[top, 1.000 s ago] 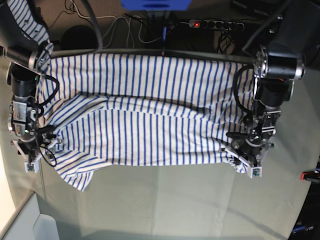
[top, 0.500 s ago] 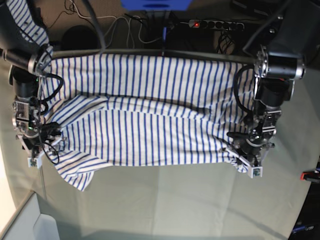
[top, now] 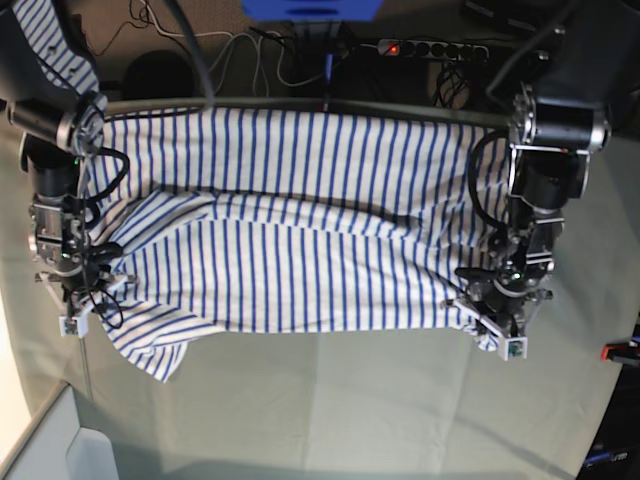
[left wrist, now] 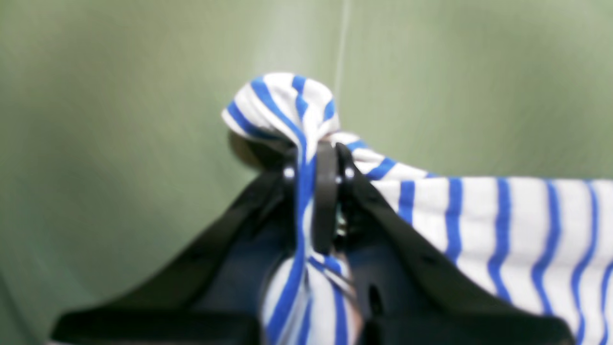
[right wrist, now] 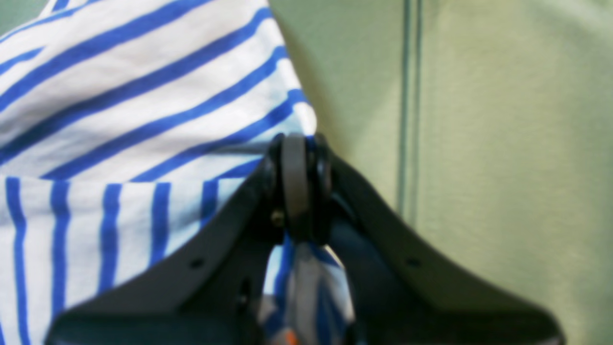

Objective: Layout the t-shirt on the table in an organized manner, then fold the t-shirt properly
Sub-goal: 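Lift the held hem with both grippers and fold it over the shirt body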

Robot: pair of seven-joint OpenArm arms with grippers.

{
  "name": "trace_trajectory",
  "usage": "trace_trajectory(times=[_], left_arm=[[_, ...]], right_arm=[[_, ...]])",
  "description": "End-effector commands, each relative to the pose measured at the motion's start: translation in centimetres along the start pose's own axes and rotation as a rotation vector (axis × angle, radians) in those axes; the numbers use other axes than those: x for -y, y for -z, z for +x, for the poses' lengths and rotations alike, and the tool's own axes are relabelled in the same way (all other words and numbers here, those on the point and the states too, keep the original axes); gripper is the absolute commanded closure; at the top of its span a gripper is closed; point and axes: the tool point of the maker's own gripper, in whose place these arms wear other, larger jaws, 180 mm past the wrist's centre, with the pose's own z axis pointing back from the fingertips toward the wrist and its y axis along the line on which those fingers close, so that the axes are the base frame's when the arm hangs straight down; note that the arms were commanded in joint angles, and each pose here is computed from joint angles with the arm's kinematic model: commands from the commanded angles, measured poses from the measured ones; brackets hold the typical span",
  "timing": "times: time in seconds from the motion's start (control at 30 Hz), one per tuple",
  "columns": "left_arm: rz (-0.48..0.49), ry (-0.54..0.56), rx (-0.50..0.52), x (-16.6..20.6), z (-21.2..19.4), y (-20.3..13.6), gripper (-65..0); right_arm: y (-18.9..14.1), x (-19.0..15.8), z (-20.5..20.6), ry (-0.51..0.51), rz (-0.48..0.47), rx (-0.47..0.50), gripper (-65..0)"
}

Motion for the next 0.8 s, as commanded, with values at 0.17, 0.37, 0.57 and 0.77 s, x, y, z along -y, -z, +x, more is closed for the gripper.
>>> trace_trajectory(times=[0.17, 0.37, 0.57, 0.77], left_arm=[[-0.032, 0.037, 0.197, 1.1, 5.2, -1.9, 0.0], [-0.032, 0.034, 0.22, 1.0, 4.0, -3.6, 0.0], [0.032, -0.04, 0.254, -1.7, 3.8, -5.2, 0.0], [0.017, -0.02, 0.299, -1.2, 3.9, -7.3, 0.0]], right_arm=[[-0.9, 4.7, 3.0, 0.096, -0.097, 0.126, 0.0], [-2.5, 6.1, 1.9, 0.203, -0.074, 0.173, 0.0], [-6.1, 3.0, 3.1, 0.149, 0.017, 0.307, 0.0], [-9.4, 0.9, 4.2, 0.07, 0.052, 0.382, 0.0]])
